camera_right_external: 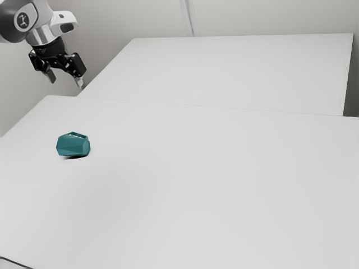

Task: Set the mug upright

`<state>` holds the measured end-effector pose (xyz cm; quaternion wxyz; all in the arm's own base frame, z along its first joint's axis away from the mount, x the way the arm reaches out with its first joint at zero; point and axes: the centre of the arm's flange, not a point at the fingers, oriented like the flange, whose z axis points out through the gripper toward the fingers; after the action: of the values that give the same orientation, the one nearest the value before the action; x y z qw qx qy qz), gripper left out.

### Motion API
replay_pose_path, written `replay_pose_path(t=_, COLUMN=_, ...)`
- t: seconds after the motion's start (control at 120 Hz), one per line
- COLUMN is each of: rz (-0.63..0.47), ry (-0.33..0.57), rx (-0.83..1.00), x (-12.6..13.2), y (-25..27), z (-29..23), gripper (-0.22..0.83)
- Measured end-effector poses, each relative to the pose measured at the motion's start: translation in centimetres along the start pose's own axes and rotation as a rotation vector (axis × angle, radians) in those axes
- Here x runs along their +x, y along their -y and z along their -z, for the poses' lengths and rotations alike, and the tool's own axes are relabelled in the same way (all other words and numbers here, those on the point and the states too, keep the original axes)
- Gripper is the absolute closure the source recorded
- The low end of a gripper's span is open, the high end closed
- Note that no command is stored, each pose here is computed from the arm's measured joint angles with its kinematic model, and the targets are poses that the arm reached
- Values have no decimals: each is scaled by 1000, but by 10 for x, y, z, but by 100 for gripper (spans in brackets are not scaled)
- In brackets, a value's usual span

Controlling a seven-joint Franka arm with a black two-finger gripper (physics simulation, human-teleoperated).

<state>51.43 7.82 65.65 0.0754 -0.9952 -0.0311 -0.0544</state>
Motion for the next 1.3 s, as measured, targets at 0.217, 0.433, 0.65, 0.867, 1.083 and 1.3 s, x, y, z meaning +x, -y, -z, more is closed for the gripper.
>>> replay_pose_path(t=0.217, rz=-5, ry=23, rx=0, x=-1, y=3, z=-12, gripper=0)
replay_pose_path(t=0.433, rz=115, ry=90, rx=-22, x=-5, y=64, z=-48, gripper=0)
replay_pose_path(t=0.65, rz=326, ry=173, rx=-185, x=-21, y=163, z=-114, gripper=0)
replay_pose_path(t=0.867, rz=414, ry=197, rx=-379, x=-22, y=225, z=-189, gripper=0)
replay_pose_path(t=1.083, rz=391, ry=180, rx=-521, x=-8, y=254, z=-257, gripper=0)
replay_pose_path(t=1.3, rz=338, ry=122, rx=-587, x=2, y=279, z=-304, gripper=0)
